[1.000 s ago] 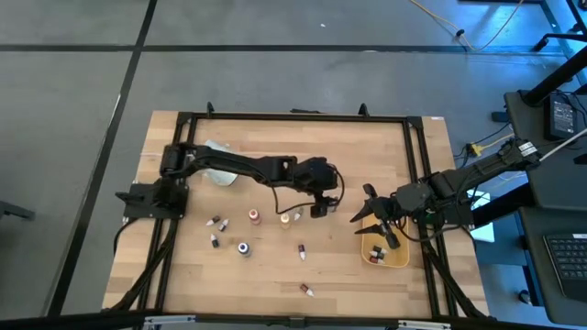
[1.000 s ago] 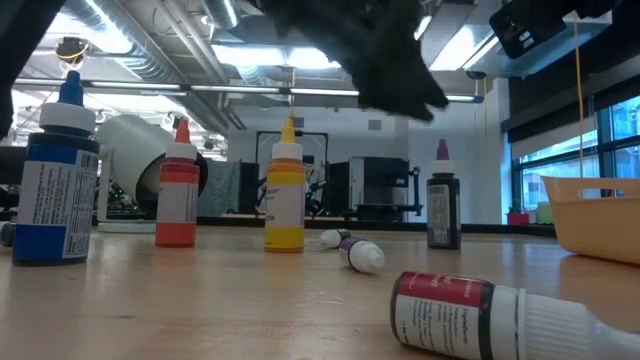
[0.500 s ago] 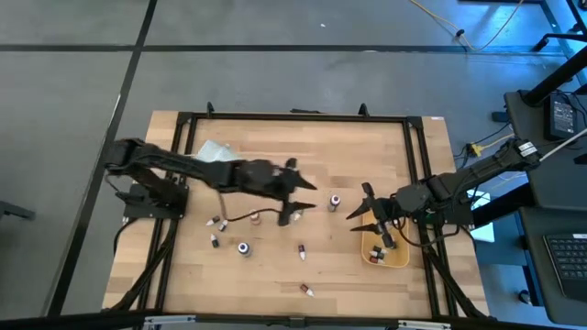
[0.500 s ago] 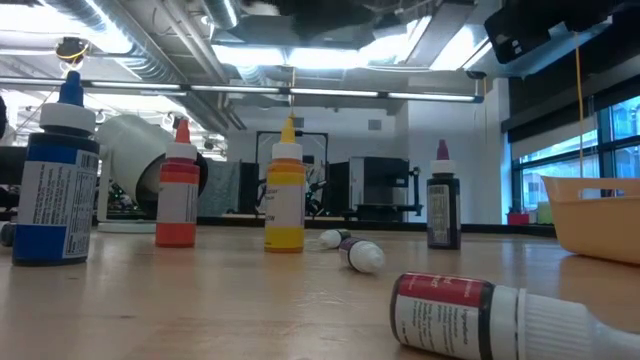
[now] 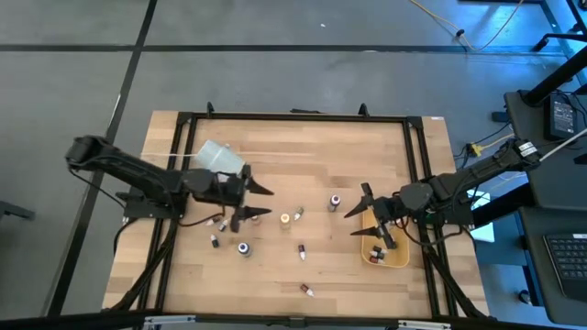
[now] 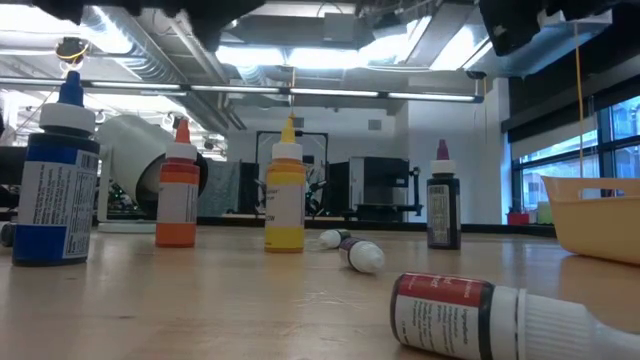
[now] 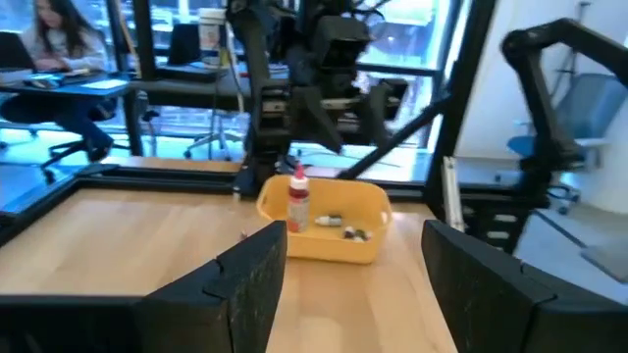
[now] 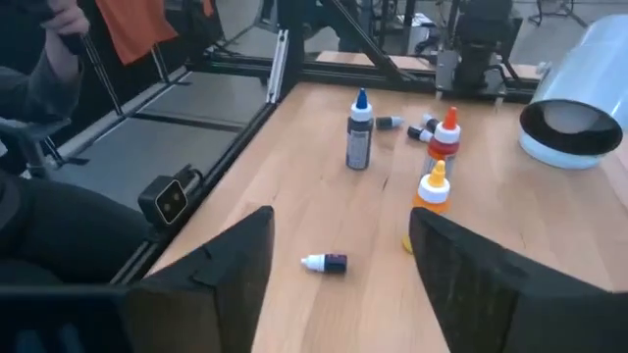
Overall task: Pick & Place food coloring
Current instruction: Put the large purple food coloring bottle into the yellow bin
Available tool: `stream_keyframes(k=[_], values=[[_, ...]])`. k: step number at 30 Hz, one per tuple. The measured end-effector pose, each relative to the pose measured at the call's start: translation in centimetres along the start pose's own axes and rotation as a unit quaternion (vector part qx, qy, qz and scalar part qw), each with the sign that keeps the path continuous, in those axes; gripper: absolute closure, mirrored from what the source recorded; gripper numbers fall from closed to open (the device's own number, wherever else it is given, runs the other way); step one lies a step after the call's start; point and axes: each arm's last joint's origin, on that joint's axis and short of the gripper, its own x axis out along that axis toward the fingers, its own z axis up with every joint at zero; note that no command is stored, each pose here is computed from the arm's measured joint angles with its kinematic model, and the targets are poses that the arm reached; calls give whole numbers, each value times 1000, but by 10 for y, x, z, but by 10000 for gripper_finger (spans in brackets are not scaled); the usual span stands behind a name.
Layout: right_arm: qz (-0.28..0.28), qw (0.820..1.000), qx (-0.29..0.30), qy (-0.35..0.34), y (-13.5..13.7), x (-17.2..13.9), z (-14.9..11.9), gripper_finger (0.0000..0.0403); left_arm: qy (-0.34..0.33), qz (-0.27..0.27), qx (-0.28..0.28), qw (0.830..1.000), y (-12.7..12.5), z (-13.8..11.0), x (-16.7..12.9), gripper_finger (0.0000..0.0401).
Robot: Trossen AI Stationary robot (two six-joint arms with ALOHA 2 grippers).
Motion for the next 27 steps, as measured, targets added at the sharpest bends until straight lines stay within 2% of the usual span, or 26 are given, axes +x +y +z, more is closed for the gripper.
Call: stream_keyframes(k=[4, 6, 10, 15, 20, 27], values=[[-90, 994, 68, 8, -8, -2, 8, 151, 8, -10, 2, 1000, -3, -8, -8, 172], [-130, 987, 83, 42, -16, -4, 14, 151, 14, -13, 3, 1000, -4, -12, -9, 173], [-172, 973, 94, 123, -30, 5, 22, 154, 24, -12, 4, 1000, -3, -16, -8, 171], [-151, 957, 108, 224, -48, 27, 25, 163, 24, -12, 5, 1000, -3, -16, -8, 169], [-162, 933, 100, 305, -65, 46, 26, 171, 22, -12, 4, 1000, -4, -16, -8, 174], [-141, 915, 92, 366, -83, 70, 17, 175, 22, -12, 5, 1000, -4, -16, -8, 173]])
